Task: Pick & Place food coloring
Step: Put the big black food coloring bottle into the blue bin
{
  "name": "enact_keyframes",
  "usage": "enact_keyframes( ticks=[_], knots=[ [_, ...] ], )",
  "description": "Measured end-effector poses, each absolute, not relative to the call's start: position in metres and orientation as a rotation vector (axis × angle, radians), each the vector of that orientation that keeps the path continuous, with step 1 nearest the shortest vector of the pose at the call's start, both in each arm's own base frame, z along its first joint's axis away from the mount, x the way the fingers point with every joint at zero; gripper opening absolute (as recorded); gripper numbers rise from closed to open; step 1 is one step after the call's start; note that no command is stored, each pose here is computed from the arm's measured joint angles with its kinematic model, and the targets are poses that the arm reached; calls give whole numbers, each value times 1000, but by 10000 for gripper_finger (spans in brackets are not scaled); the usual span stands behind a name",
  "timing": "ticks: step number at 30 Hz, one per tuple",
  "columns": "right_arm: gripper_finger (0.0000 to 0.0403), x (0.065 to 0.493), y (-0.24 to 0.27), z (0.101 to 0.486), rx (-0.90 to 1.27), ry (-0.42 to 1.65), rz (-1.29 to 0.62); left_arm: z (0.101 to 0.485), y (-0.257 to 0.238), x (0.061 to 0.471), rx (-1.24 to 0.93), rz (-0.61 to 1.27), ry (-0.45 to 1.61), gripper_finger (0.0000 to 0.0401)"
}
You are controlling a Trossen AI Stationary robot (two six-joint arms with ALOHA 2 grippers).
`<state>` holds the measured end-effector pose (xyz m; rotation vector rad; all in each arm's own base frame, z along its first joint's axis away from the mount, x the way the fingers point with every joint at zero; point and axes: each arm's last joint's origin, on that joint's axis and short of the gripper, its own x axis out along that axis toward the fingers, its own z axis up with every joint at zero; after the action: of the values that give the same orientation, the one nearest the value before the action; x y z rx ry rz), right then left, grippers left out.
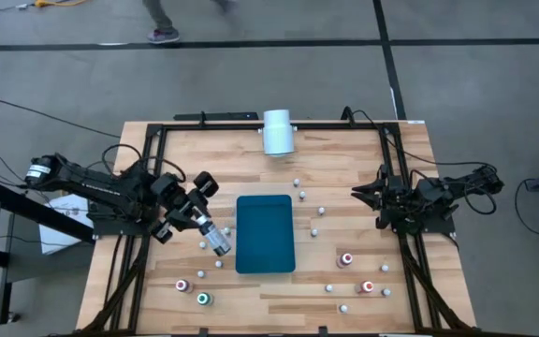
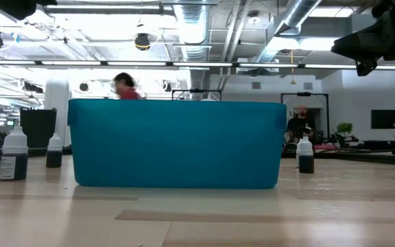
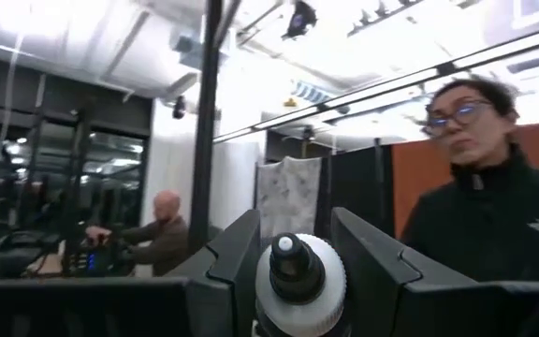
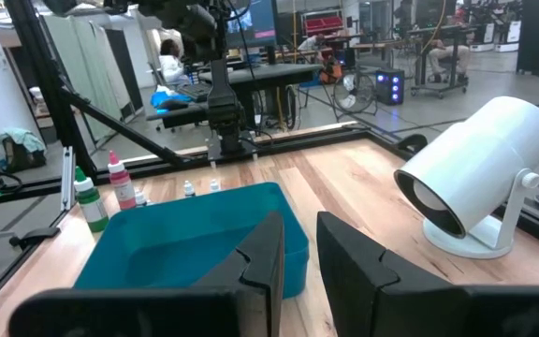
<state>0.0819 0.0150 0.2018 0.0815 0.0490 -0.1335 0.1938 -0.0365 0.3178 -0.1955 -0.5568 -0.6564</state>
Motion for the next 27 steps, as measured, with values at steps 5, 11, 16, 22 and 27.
enact_keyframes(
  ticks=[5, 11, 16, 22, 27],
  knots=[
    [59, 82, 15, 202, 80, 49, -133, 321, -37, 191, -161, -694, -594, 106],
    [59, 82, 15, 202, 73, 50, -134, 322, -37, 190, -155, -699, -614, 106],
    [59, 82, 15, 202, 73, 50, -134, 322, -37, 190, -161, -687, -614, 106],
    [59, 82, 15, 202, 73, 50, -134, 306, -35, 203, -269, -558, -414, 106],
    [59, 82, 15, 202, 73, 50, -134, 286, -34, 216, -349, -402, -124, 106]
  ],
)
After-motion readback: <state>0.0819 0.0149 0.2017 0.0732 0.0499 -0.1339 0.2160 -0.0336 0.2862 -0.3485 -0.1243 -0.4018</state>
